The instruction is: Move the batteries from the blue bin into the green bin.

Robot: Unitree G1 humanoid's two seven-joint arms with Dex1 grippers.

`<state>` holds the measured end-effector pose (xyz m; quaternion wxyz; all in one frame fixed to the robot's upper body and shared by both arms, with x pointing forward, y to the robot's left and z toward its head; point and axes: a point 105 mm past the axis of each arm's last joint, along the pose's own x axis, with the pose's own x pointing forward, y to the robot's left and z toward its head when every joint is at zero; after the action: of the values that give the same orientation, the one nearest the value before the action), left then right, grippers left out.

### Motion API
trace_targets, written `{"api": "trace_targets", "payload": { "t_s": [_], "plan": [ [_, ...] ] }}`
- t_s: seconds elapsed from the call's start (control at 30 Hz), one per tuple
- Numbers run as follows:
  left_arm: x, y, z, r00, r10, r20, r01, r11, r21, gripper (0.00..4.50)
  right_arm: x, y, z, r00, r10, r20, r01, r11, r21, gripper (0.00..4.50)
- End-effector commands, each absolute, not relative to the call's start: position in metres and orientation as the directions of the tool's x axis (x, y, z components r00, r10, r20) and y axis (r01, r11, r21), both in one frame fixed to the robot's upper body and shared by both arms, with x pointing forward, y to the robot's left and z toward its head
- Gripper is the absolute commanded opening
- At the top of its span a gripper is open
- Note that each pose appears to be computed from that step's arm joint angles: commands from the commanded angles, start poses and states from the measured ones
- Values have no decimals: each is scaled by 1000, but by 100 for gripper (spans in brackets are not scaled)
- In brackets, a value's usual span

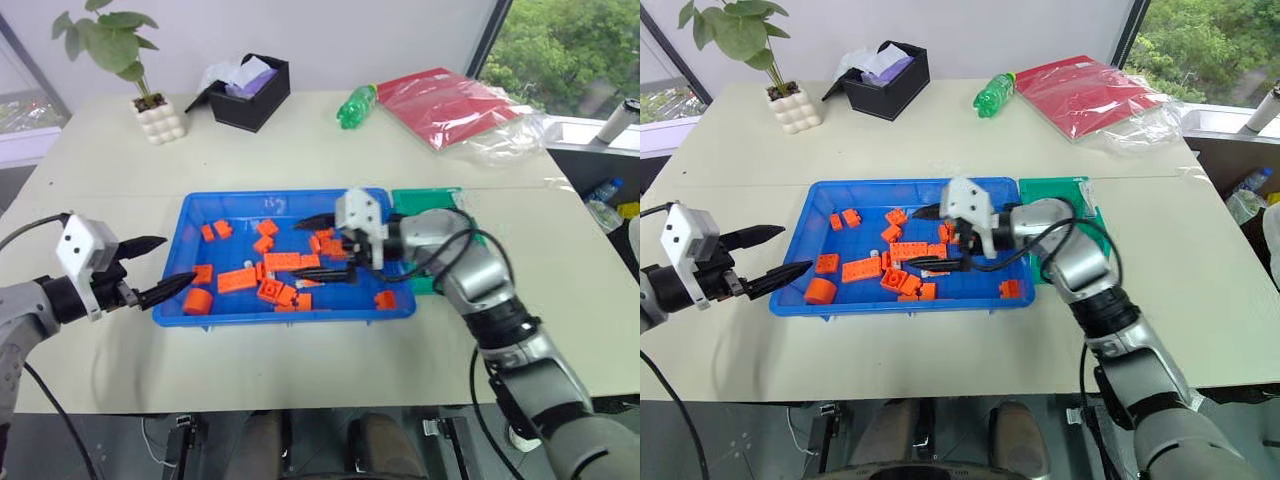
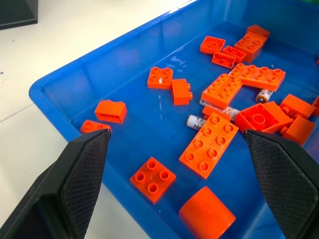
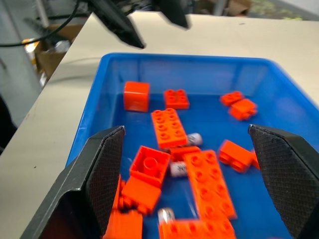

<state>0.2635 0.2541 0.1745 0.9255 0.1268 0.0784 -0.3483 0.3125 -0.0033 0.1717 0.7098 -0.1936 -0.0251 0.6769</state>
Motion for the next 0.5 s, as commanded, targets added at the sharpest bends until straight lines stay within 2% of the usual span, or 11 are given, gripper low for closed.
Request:
{"api": "trace_targets", "payload": {
  "t_s": [0.03,0.27,0.5],
  "plan": [
    [263,252,186,756,-623,-200,655,721,226,450,320,20,175,56,970,-239,-923,-41,-382,407],
    [260,245,185,762,-623,-176,647,729,224,450,336,58,168,35,959,-281,-895,-96,-436,407],
    [259,241,184,772,-616,-158,636,740,218,450,338,84,154,2,941,-337,-874,-162,-458,407]
  ]
}}
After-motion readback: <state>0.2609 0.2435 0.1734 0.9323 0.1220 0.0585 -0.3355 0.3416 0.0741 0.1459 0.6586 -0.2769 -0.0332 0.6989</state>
